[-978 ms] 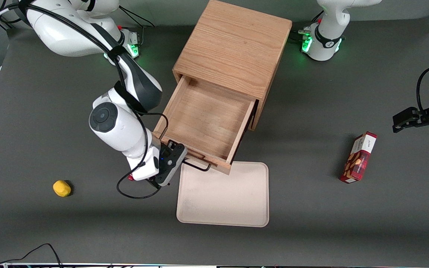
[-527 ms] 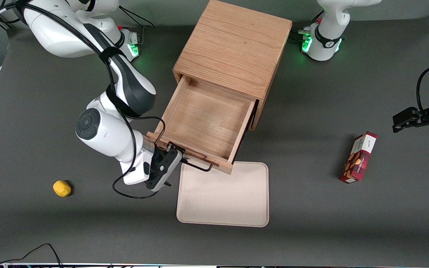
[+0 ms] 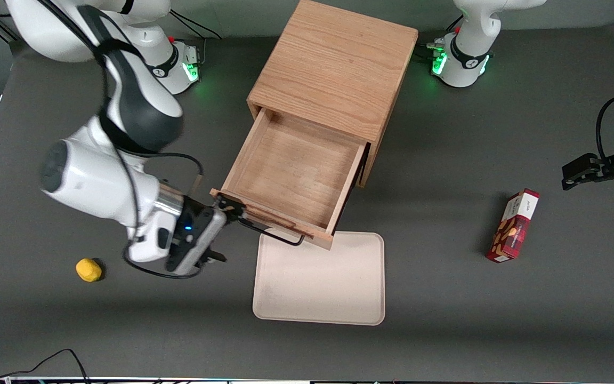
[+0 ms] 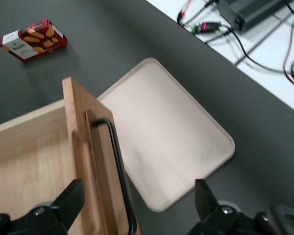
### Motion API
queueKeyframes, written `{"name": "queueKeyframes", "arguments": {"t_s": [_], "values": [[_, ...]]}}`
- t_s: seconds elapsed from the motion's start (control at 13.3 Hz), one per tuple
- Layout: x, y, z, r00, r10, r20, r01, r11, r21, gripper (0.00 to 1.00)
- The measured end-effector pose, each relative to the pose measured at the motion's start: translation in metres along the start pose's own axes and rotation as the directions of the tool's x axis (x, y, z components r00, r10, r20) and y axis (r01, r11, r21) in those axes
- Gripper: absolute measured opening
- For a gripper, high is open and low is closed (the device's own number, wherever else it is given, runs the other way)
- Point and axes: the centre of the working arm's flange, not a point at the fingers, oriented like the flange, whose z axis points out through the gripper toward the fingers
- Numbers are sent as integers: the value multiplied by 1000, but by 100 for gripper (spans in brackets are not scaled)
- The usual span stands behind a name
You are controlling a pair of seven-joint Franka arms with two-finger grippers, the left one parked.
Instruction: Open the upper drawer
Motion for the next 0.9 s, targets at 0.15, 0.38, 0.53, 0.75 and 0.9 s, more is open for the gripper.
{"name": "queueKeyframes", "arguments": {"t_s": [0.15,0.38,0.53,0.75,0.9], "values": [[-25,22,-56,997,63,52,-61,998,-35,100],[-72,49,-130,967,230,109,-217,969,-119,100],[-104,48,-165,906,396,150,-353,902,-246,100],[-145,31,-200,781,608,140,-524,761,-383,100],[-172,30,-212,746,653,130,-552,715,-429,100]]}}
